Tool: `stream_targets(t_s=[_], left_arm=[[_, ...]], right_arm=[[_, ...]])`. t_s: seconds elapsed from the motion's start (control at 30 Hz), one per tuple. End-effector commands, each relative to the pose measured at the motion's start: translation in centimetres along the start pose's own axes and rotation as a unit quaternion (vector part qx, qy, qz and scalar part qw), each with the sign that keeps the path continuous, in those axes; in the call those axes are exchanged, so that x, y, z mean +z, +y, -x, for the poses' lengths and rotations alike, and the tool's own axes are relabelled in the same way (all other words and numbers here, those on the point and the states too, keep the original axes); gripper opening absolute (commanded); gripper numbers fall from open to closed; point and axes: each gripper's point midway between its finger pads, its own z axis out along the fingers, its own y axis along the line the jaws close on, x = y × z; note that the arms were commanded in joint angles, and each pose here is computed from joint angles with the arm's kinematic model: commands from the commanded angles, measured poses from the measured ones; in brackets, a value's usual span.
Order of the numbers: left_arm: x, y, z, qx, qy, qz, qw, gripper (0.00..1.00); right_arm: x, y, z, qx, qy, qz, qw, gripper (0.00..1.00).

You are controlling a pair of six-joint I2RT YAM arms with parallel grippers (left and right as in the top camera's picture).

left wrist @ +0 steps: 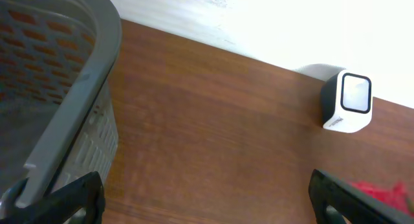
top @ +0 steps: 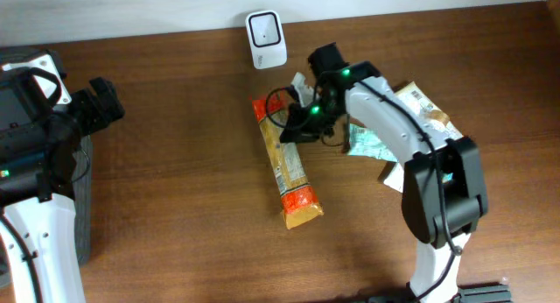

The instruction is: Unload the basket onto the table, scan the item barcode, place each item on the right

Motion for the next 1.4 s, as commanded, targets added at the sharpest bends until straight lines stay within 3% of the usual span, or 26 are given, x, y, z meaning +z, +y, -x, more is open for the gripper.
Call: stream_targets(t_s=[0.0, 0.1, 0.13, 0.17, 0.33, 0.43, 0.5, 0.57, 0.67, 0.73, 0.8, 0.87, 0.97, 1.1, 1.2, 1.27, 1.37], left_arm=[[-0.3, -0.1, 0.3, 0.009, -0.005, -0.005, 1.000, 0.99], [-0.3, -0.1, 0.3, 0.010, -0.005, -0.005, 1.000, 0.99], [-0.3, -0.1, 0.3, 0.009, -0.005, -0.005, 1.000, 0.99], [-0.3, -0.1, 0.3, 0.009, -0.005, -0.005, 1.000, 0.99], [-0.3, -0.1, 0.3, 0.009, -0.005, -0.005, 1.000, 0.99], [-0.3, -0.1, 0.3, 0.009, -0.005, -0.005, 1.000, 0.99], [-0.3, -0.1, 0.3, 0.010, -0.005, -0.005, 1.000, 0.99], [-0.3, -0.1, 0.3, 0.009, -0.005, -0.005, 1.000, 0.99], [-0.3, -0.1, 0.3, 0.009, -0.005, -0.005, 1.000, 0.99], [-0.3, -0.1, 0.3, 0.009, -0.005, -0.005, 1.000, 0.99], [-0.3, -0.1, 0.3, 0.009, -0.005, -0.005, 1.000, 0.99], [-0.3, -0.1, 0.3, 0.009, -0.005, -0.005, 1.000, 0.99], [-0.3, -0.1, 0.3, 0.009, -0.005, -0.005, 1.000, 0.99], [-0.3, -0.1, 0.3, 0.010, -0.005, -0.005, 1.000, 0.99], [-0.3, -0.1, 0.3, 0.009, -0.005, -0.005, 1.000, 0.99], [-0.3, -0.1, 0.3, 0.009, -0.005, -0.005, 1.000, 0.99], [-0.3, -0.1, 0.3, 0.009, -0.005, -0.005, 1.000, 0.99]], right_arm=[[1.2, -1.6, 0.5, 0.045, -0.012, -0.057, 0.997, 0.04], [4.7, -4.6, 0.2, 0.031, 0.023, -0.074, 0.997, 0.04], [5.0, -5.1, -0.1, 0.008, 0.034, -0.077, 0.996, 0.16], [4.8, -5.3, -0.3, -0.001, 0.039, -0.078, 0.996, 0.34], [2.2, -8.0, -2.4, -0.023, 0.089, -0.059, 0.994, 0.64], [3.9, -7.8, -4.3, -0.031, 0.112, -0.032, 0.993, 0.70], [6.1, -6.9, -6.0, -0.009, 0.115, 0.045, 0.992, 0.70], [7.6, -7.2, -6.7, 0.035, 0.112, 0.047, 0.992, 0.69], [8.5, -6.8, -5.9, 0.080, 0.096, 0.030, 0.992, 0.59], [11.2, -6.5, -5.0, 0.131, 0.072, -0.013, 0.989, 0.45], [12.4, -5.5, -4.6, 0.123, 0.062, -0.007, 0.990, 0.05], [11.9, -4.8, -4.0, 0.116, 0.058, 0.011, 0.992, 0.04], [7.3, -1.3, -2.2, 0.042, 0.027, 0.099, 0.994, 0.04], [-6.2, 8.3, -1.7, -0.130, -0.074, 0.259, 0.954, 0.04], [-14.7, 11.1, -3.3, -0.196, -0.136, 0.319, 0.917, 0.04], [-18.0, 11.4, -4.1, -0.210, -0.158, 0.342, 0.902, 0.04], [-19.8, 10.2, -3.5, -0.193, -0.183, 0.333, 0.905, 0.04]])
